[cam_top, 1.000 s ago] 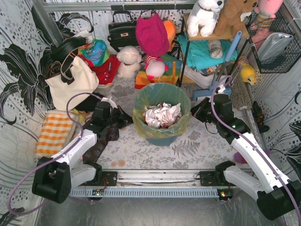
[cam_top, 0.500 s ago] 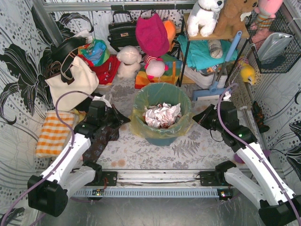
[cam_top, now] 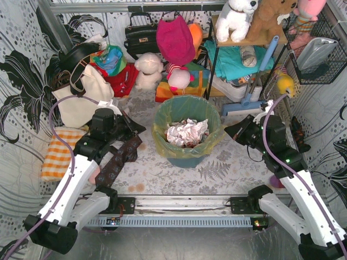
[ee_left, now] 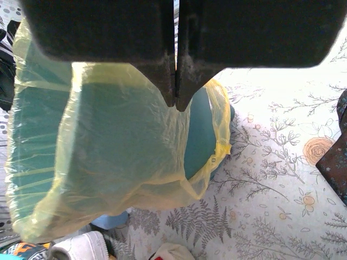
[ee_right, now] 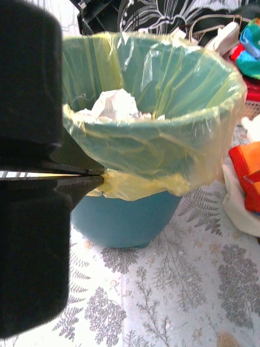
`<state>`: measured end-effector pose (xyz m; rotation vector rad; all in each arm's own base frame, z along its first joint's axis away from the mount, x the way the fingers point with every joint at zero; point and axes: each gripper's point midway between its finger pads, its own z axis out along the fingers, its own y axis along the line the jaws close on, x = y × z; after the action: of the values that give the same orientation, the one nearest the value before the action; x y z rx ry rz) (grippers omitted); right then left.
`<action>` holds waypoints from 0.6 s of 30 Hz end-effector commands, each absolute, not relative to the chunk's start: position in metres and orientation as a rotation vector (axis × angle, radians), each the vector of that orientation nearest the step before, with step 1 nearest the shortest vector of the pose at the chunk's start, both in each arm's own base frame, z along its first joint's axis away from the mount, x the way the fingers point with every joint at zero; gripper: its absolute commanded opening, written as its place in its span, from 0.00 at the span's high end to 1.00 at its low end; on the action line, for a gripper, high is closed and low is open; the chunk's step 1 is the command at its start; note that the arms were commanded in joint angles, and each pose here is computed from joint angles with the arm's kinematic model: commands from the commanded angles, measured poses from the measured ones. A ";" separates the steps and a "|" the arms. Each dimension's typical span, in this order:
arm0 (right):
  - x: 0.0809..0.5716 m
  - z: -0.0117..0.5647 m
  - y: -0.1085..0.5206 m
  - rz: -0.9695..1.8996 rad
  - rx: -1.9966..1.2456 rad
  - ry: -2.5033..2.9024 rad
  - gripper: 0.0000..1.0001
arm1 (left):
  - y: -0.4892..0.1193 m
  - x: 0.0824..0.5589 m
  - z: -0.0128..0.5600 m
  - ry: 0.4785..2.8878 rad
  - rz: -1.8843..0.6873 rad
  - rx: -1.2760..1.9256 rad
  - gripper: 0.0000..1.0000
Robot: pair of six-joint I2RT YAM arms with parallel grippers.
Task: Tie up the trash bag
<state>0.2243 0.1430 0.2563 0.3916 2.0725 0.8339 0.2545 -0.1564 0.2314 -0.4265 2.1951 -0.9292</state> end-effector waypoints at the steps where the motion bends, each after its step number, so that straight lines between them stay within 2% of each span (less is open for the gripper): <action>1: 0.225 0.302 0.149 0.898 0.296 1.950 1.00 | -0.153 0.257 0.266 2.109 -0.927 -0.390 1.00; 8: 0.225 0.330 0.156 0.948 0.213 1.873 1.00 | -0.155 0.256 0.299 2.033 -0.960 -0.344 1.00; 12: 0.227 0.319 0.156 0.933 0.221 1.901 1.00 | -0.152 0.255 0.270 2.096 -0.928 -0.403 1.00; 16: 0.228 0.297 0.155 0.922 0.254 1.942 1.00 | -0.153 0.254 0.224 2.191 -0.926 -0.510 0.75; 18: 0.228 0.288 0.157 0.922 0.259 1.965 1.00 | -0.156 0.254 0.204 2.245 -0.927 -0.531 0.68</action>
<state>0.2272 0.1532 0.2985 0.2692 1.9542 0.9107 0.2514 -0.1533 0.2372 -0.4638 2.1751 -0.9320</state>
